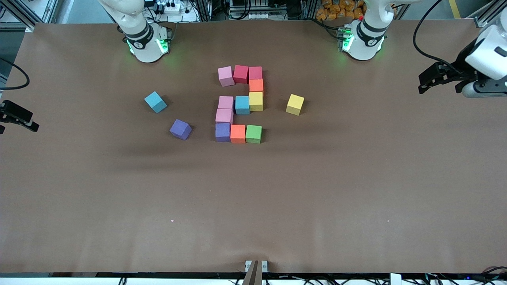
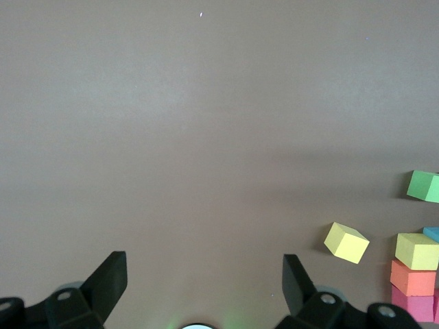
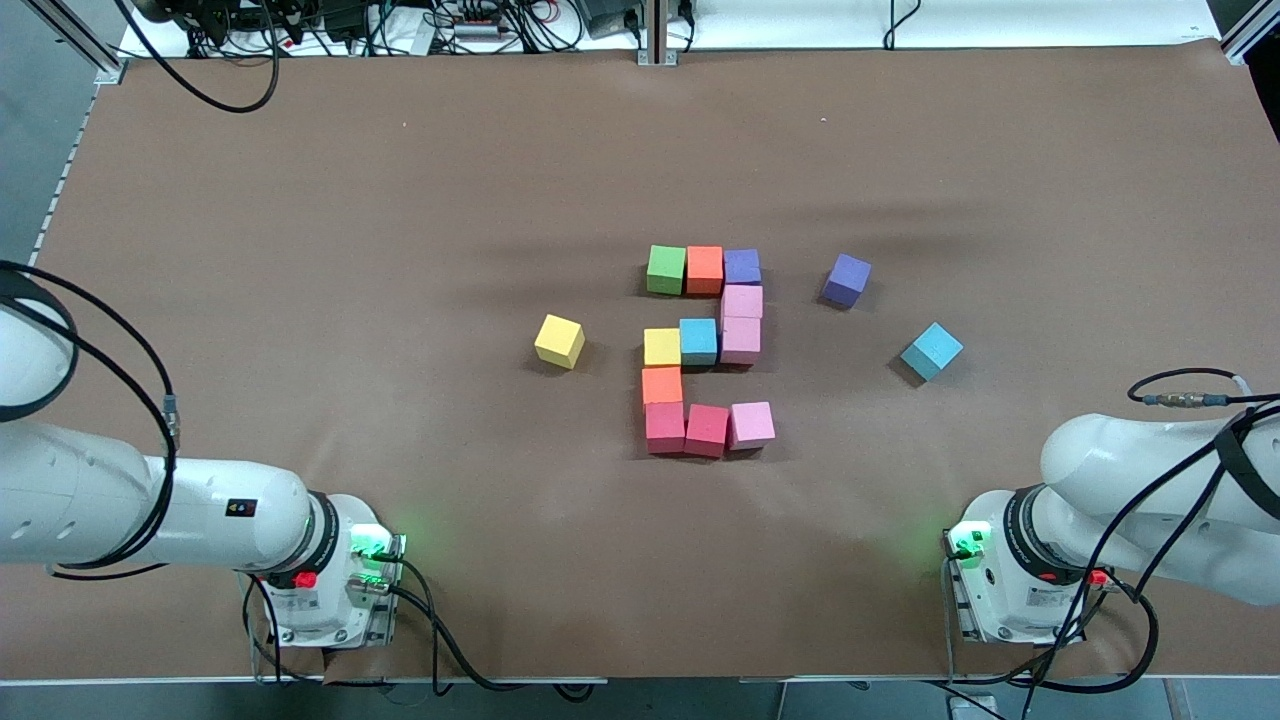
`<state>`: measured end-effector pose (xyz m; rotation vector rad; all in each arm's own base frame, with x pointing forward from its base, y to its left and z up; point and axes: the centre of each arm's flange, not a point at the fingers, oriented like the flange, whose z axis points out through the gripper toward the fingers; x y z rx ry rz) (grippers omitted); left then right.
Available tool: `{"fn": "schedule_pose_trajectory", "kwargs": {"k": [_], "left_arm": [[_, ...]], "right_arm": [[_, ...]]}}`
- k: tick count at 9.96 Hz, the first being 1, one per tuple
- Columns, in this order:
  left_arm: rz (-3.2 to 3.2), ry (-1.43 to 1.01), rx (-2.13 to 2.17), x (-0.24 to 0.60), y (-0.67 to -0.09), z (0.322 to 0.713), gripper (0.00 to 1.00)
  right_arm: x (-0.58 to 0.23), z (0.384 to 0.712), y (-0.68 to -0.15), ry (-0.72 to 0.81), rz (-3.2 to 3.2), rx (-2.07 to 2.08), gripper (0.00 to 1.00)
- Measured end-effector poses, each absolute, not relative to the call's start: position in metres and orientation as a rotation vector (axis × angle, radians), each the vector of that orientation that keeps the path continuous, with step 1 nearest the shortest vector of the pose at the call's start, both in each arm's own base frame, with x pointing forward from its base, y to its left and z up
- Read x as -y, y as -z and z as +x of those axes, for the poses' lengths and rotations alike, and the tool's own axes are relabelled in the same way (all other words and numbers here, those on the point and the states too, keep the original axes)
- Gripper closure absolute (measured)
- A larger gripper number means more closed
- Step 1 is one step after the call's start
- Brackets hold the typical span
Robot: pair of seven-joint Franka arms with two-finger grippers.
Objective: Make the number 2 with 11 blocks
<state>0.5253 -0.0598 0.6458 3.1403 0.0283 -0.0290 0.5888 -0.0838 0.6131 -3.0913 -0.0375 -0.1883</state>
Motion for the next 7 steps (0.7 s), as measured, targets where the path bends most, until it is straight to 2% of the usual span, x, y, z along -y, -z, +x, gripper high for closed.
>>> {"fn": "schedule_pose_trajectory", "kwargs": {"k": [7], "left_arm": [[3.135,-0.018,-0.011,0.064,-0.66,0.527,0.0]], "right_arm": [[0.088,0.589,-0.614,0.188,-3.168,0.092,0.0]]}}
